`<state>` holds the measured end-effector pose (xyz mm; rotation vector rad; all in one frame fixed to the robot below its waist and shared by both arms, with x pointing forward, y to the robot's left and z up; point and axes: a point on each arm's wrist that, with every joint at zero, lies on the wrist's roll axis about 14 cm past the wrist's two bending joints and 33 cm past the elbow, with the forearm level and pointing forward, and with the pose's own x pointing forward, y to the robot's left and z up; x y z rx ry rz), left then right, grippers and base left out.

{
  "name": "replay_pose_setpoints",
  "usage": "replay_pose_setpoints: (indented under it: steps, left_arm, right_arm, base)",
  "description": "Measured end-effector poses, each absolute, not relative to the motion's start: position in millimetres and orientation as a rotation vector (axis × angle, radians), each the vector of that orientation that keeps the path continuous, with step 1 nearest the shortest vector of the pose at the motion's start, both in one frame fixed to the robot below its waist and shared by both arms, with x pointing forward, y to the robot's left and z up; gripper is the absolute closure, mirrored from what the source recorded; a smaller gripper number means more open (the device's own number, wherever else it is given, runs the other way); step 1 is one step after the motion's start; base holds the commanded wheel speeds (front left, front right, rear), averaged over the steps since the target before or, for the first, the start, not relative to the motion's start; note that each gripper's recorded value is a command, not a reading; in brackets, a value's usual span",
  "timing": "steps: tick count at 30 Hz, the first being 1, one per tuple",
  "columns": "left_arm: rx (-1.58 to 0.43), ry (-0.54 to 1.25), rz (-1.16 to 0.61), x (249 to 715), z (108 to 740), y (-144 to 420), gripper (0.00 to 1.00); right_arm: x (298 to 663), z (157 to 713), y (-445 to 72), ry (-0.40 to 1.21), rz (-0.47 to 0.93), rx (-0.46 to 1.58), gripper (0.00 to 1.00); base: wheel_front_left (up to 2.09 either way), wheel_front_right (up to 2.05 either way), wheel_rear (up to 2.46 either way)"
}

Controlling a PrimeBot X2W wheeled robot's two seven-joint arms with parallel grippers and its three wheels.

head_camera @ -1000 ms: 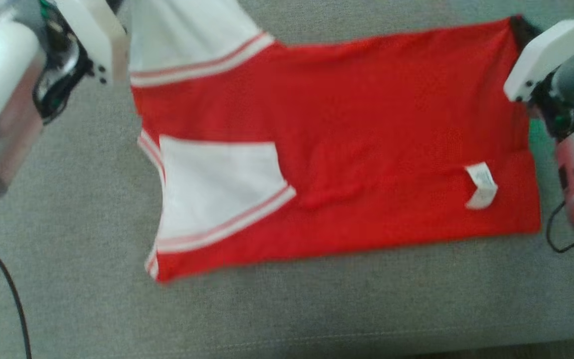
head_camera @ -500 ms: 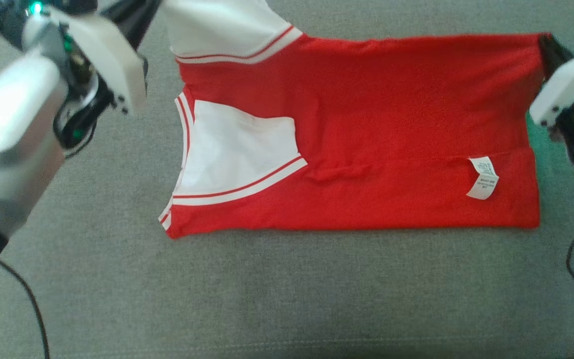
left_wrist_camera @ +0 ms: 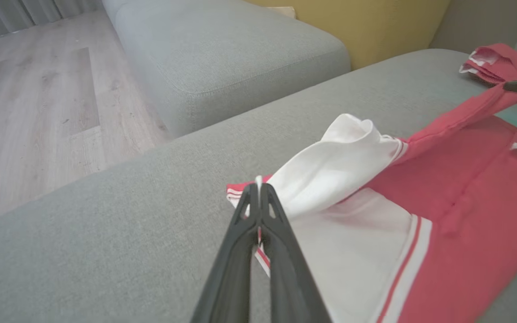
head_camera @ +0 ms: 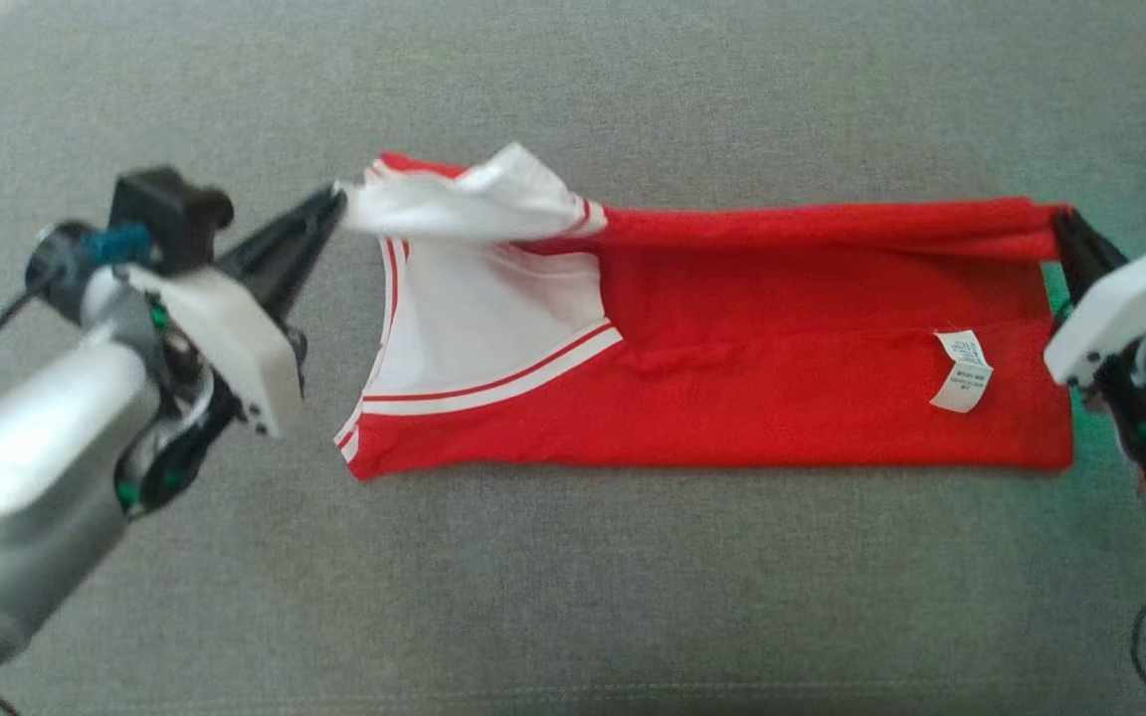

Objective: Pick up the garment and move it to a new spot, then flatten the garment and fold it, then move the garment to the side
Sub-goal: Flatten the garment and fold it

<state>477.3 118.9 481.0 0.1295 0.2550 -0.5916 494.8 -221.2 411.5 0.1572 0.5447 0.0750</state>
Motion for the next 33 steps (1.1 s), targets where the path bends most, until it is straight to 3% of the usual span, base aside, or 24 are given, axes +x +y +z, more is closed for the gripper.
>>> replay_pose_setpoints:
  steps: [19,20,21,23,24,26,27,33]
  left_arm:
    - [0.11,0.38,-0.586,412,442,119,1.0]
    - [0.109,0.381,-0.586,412,441,119,1.0]
    - [0.11,0.384,-0.586,411,441,120,1.0]
    - [0.109,0.389,-0.57,410,438,122,1.0]
    - [0.099,0.395,-0.565,408,436,122,0.76]
    - [0.085,0.408,-0.549,404,433,123,0.46]
    - [0.081,0.401,-0.529,404,434,124,0.0]
    - [-0.009,0.332,-0.395,407,447,134,0.0]
  right_arm:
    - [439,381,-219,0.645,0.069,0.225,1.0]
    - [437,381,-220,0.649,0.068,0.222,0.94]
    - [436,381,-220,0.652,0.068,0.216,0.72]
    - [435,383,-220,0.649,0.067,0.213,0.04]
    - [435,385,-220,0.642,0.065,0.217,0.0]
    - [435,390,-217,0.624,0.068,0.225,0.0]
    - [435,394,-217,0.61,0.07,0.219,0.0]
    - [421,408,-227,0.522,0.037,0.198,0.0]
  base:
    - [0.0,0.0,0.0]
    - [0.0,0.0,0.0]
    - [0.0,0.0,0.0]
    - [0.0,0.0,0.0]
    - [0.0,0.0,0.0]
    - [0.0,0.0,0.0]
    - [0.0,0.0,0.0]
    - [0.0,0.0,0.0]
